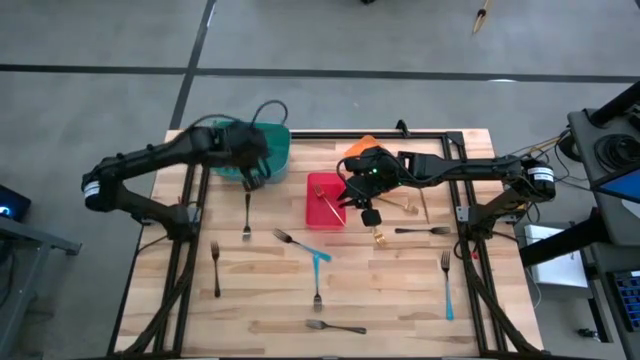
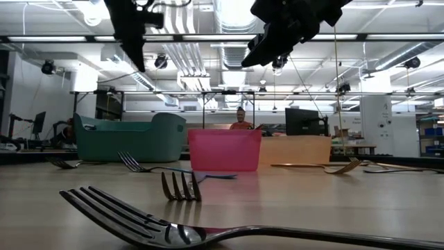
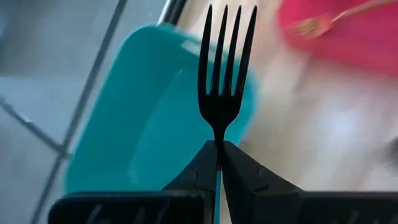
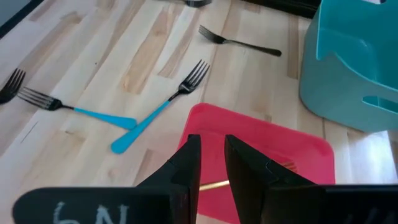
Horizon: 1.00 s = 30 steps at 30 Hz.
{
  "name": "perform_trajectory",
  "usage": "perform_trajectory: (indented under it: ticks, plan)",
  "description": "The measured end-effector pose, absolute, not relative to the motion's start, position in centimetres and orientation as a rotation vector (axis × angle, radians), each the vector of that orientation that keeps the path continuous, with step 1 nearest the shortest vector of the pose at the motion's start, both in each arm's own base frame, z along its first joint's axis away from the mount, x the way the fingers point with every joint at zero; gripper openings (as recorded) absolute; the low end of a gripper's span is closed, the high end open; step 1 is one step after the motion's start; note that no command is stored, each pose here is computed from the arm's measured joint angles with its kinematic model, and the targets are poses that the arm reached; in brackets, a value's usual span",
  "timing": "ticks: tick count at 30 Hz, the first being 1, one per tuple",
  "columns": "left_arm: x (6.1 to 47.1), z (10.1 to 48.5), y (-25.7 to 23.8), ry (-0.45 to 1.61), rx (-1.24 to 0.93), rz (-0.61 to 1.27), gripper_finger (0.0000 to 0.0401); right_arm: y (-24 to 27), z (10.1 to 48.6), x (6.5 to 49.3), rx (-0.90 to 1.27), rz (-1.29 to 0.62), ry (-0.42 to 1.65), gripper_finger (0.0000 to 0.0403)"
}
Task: Sort silverware by color (type)
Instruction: Put the blue fork into the green bin
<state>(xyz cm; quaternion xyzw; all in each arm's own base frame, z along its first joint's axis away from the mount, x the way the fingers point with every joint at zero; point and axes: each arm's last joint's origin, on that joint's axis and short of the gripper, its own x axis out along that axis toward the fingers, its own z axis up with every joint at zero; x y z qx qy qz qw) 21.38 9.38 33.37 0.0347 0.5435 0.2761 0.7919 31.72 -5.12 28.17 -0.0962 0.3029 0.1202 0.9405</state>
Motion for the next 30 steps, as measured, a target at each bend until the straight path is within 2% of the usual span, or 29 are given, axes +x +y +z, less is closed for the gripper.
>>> perform_trajectory:
  ticks: [11, 17, 30]
  plan:
    - [19.9, 32.3, 16.7, 1.266, 0.224, 0.643, 0.0, -5.2, 28.6, 32.1, -0.266, 0.249, 0.554, 0.0063]
    - [20.2, 30.0, 19.5, 1.457, 0.397, 0.455, 0.0, -5.2, 28.7, 32.2, -0.311, 0.254, 0.536, 0.0063]
    - [22.6, 23.3, 22.7, 1.633, 0.327, 0.229, 0.0, -6.3, 28.7, 32.0, -0.317, 0.224, 0.537, 0.0063]
